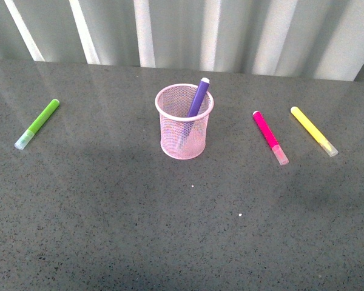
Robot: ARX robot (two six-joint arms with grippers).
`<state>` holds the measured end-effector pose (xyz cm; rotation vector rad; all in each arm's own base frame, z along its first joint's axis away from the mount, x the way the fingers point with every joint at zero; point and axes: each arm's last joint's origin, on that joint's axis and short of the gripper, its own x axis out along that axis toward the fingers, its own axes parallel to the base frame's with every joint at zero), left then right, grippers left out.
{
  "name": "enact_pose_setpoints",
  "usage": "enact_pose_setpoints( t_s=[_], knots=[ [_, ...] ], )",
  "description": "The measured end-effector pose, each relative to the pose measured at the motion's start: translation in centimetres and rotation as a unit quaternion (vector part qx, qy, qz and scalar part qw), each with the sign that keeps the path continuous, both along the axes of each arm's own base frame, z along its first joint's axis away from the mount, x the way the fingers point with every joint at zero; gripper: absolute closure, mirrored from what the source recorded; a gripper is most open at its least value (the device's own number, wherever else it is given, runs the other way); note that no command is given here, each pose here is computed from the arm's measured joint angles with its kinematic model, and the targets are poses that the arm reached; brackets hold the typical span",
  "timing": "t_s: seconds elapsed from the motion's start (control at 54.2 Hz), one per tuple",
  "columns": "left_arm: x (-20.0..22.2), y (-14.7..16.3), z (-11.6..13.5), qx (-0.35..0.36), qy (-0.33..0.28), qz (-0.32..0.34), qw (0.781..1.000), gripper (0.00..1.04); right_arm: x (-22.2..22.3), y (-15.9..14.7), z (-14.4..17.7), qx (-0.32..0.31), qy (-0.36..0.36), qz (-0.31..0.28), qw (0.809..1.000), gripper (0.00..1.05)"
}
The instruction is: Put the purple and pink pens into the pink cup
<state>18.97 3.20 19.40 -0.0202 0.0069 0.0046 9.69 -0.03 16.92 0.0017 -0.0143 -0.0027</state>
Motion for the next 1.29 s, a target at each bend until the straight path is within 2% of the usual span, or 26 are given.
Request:
enact_pose_setpoints(
  t_s=[0.092, 0.424, 0.553, 0.793, 0.867, 1.015, 1.07, 1.144, 1.217, 1.291],
  knots=[
    [-0.8, -0.5, -0.4, 0.001, -0.001, 0.003, 1.0, 1.01, 0.0, 0.0, 0.0, 0.0, 0.0, 0.0, 1.0, 0.07],
    [-4.0, -2.5, -1.8, 0.006, 0.002, 0.013, 1.0, 1.01, 0.0, 0.0, 0.0, 0.0, 0.0, 0.0, 1.0, 0.07],
    [-5.0, -3.2, -2.5, 0.006, -0.006, -0.003, 1.0, 1.01, 0.0, 0.0, 0.0, 0.0, 0.0, 0.0, 1.0, 0.07],
    [-6.1, -3.2, -2.1, 0.007, -0.013, -0.002, 1.0, 1.01, 0.0, 0.0, 0.0, 0.0, 0.0, 0.0, 1.0, 0.07],
    [-6.4, -3.2, -2.1, 0.006, -0.013, -0.002, 1.0, 1.01, 0.6, -0.3, 0.6, 0.01, -0.015, -0.023, 1.0, 0.07],
    [-6.9, -3.2, -2.0, 0.007, -0.016, -0.002, 1.0, 1.01, 5.6, -2.4, 5.8, 0.027, -0.065, -0.061, 0.996, 0.07],
    [-7.1, -3.2, -2.0, 0.007, -0.015, -0.002, 1.0, 1.01, 8.1, -3.2, 6.9, 0.04, -0.057, -0.067, 0.995, 0.07],
    [-7.4, -3.2, -2.0, 0.007, -0.016, -0.002, 1.0, 1.01, 14.1, -4.7, 6.9, 0.069, 0.02, -0.084, 0.994, 0.07],
    [-7.6, -3.2, -2.0, 0.007, -0.016, -0.002, 1.0, 1.01, 20.8, -5.9, 4.0, 0.096, 0.147, -0.106, 0.979, 0.07],
    [-7.8, -3.2, -2.0, 0.007, -0.016, -0.002, 1.0, 1.01, 24.7, -6.0, 1.9, 0.104, 0.223, -0.107, 0.963, 0.07]
  ],
)
